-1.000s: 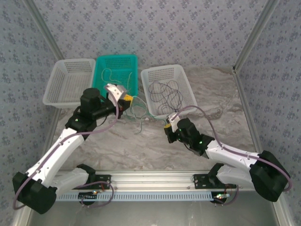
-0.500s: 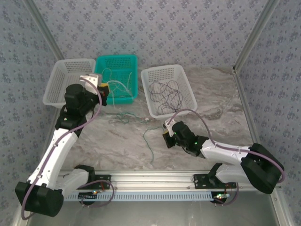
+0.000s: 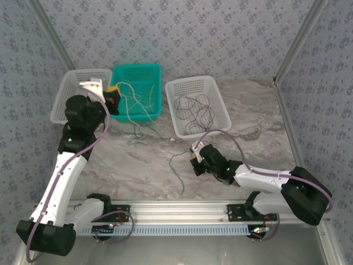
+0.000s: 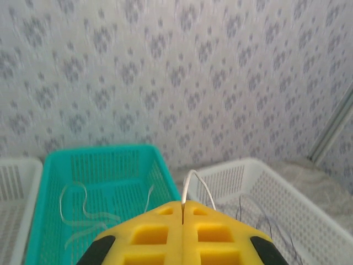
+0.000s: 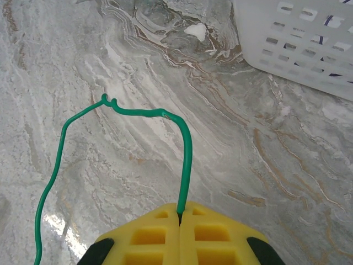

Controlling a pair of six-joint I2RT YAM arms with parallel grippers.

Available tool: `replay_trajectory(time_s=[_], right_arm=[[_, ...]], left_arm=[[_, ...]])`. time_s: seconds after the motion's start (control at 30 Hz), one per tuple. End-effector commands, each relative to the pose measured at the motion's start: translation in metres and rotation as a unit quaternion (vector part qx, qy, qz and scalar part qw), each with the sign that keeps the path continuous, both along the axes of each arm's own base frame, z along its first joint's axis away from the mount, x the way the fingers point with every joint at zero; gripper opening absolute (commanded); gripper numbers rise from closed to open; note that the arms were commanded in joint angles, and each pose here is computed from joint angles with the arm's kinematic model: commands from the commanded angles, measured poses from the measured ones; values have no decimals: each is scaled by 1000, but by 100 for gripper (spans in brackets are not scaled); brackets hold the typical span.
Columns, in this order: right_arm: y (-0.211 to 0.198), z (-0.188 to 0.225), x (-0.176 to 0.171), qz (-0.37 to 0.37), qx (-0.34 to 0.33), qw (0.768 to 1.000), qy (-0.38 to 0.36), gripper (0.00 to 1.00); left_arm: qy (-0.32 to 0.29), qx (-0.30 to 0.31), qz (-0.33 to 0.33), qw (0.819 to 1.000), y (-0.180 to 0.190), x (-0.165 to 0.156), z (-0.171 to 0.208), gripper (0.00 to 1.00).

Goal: Untangle the cables

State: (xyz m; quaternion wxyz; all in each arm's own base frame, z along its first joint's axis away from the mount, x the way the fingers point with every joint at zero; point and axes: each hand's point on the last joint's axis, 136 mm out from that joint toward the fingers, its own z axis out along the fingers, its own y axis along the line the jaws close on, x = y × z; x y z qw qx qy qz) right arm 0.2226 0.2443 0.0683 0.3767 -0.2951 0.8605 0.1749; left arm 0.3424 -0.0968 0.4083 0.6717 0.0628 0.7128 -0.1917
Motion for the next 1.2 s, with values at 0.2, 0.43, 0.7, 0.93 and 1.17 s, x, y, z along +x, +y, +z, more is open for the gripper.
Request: replay_trajectory(time_s=[0.2,0.43,0.7,0.93,1.17], right_arm=[[5,12,6,-13,2,1000,-11,0],[4,22,7,-18,5,1000,-19,0],[-3,31,1,-29,12,999,-31,0],[-7,39,0,-37,18,998,-43,0],[-3,48,2,-34,24,998,-53,0]], left_arm=[[-139,-17,14,990,1,24,120,0],[-136,20,60,989,13,81,146,0],[-45,50,74,995,25,163,91,0],[103,13,80,991,29,194,-13,49],[129,-54,94,986,37,163,-14,86]])
